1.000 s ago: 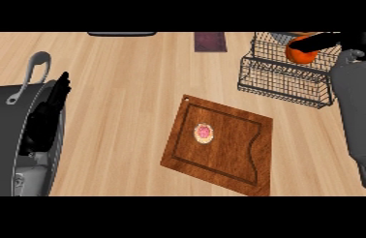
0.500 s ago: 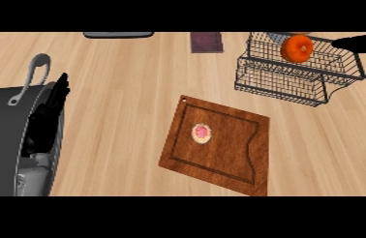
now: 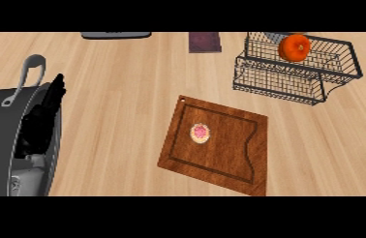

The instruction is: Pick the squash from the cutting board and place it in the tiered basket

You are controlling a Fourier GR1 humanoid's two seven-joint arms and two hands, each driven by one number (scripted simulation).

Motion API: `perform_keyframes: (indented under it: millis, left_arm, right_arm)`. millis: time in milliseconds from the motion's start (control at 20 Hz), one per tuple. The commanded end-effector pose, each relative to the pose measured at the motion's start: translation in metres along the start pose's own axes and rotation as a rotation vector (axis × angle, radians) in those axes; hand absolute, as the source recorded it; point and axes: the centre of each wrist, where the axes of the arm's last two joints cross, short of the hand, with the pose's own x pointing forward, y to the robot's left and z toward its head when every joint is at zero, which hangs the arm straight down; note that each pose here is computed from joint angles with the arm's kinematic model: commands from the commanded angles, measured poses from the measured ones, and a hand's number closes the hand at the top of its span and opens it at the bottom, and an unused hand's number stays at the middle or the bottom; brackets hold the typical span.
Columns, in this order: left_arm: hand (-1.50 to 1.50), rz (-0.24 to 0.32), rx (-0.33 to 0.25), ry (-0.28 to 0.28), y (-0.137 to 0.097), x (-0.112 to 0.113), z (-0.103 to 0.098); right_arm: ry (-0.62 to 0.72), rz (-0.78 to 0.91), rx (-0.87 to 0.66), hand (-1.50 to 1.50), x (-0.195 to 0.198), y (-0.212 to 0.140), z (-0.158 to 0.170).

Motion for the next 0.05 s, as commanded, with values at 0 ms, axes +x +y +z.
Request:
perform_keyframes:
  millis: [0]
  left_arm:
    - [0.00, -0.008, -0.004, 0.015, -0.0054, -0.0088, -0.0005]
  right_arm:
    - [-0.029, -0.067, 0.003, -1.50, -0.0400, -0.0438, 0.0188]
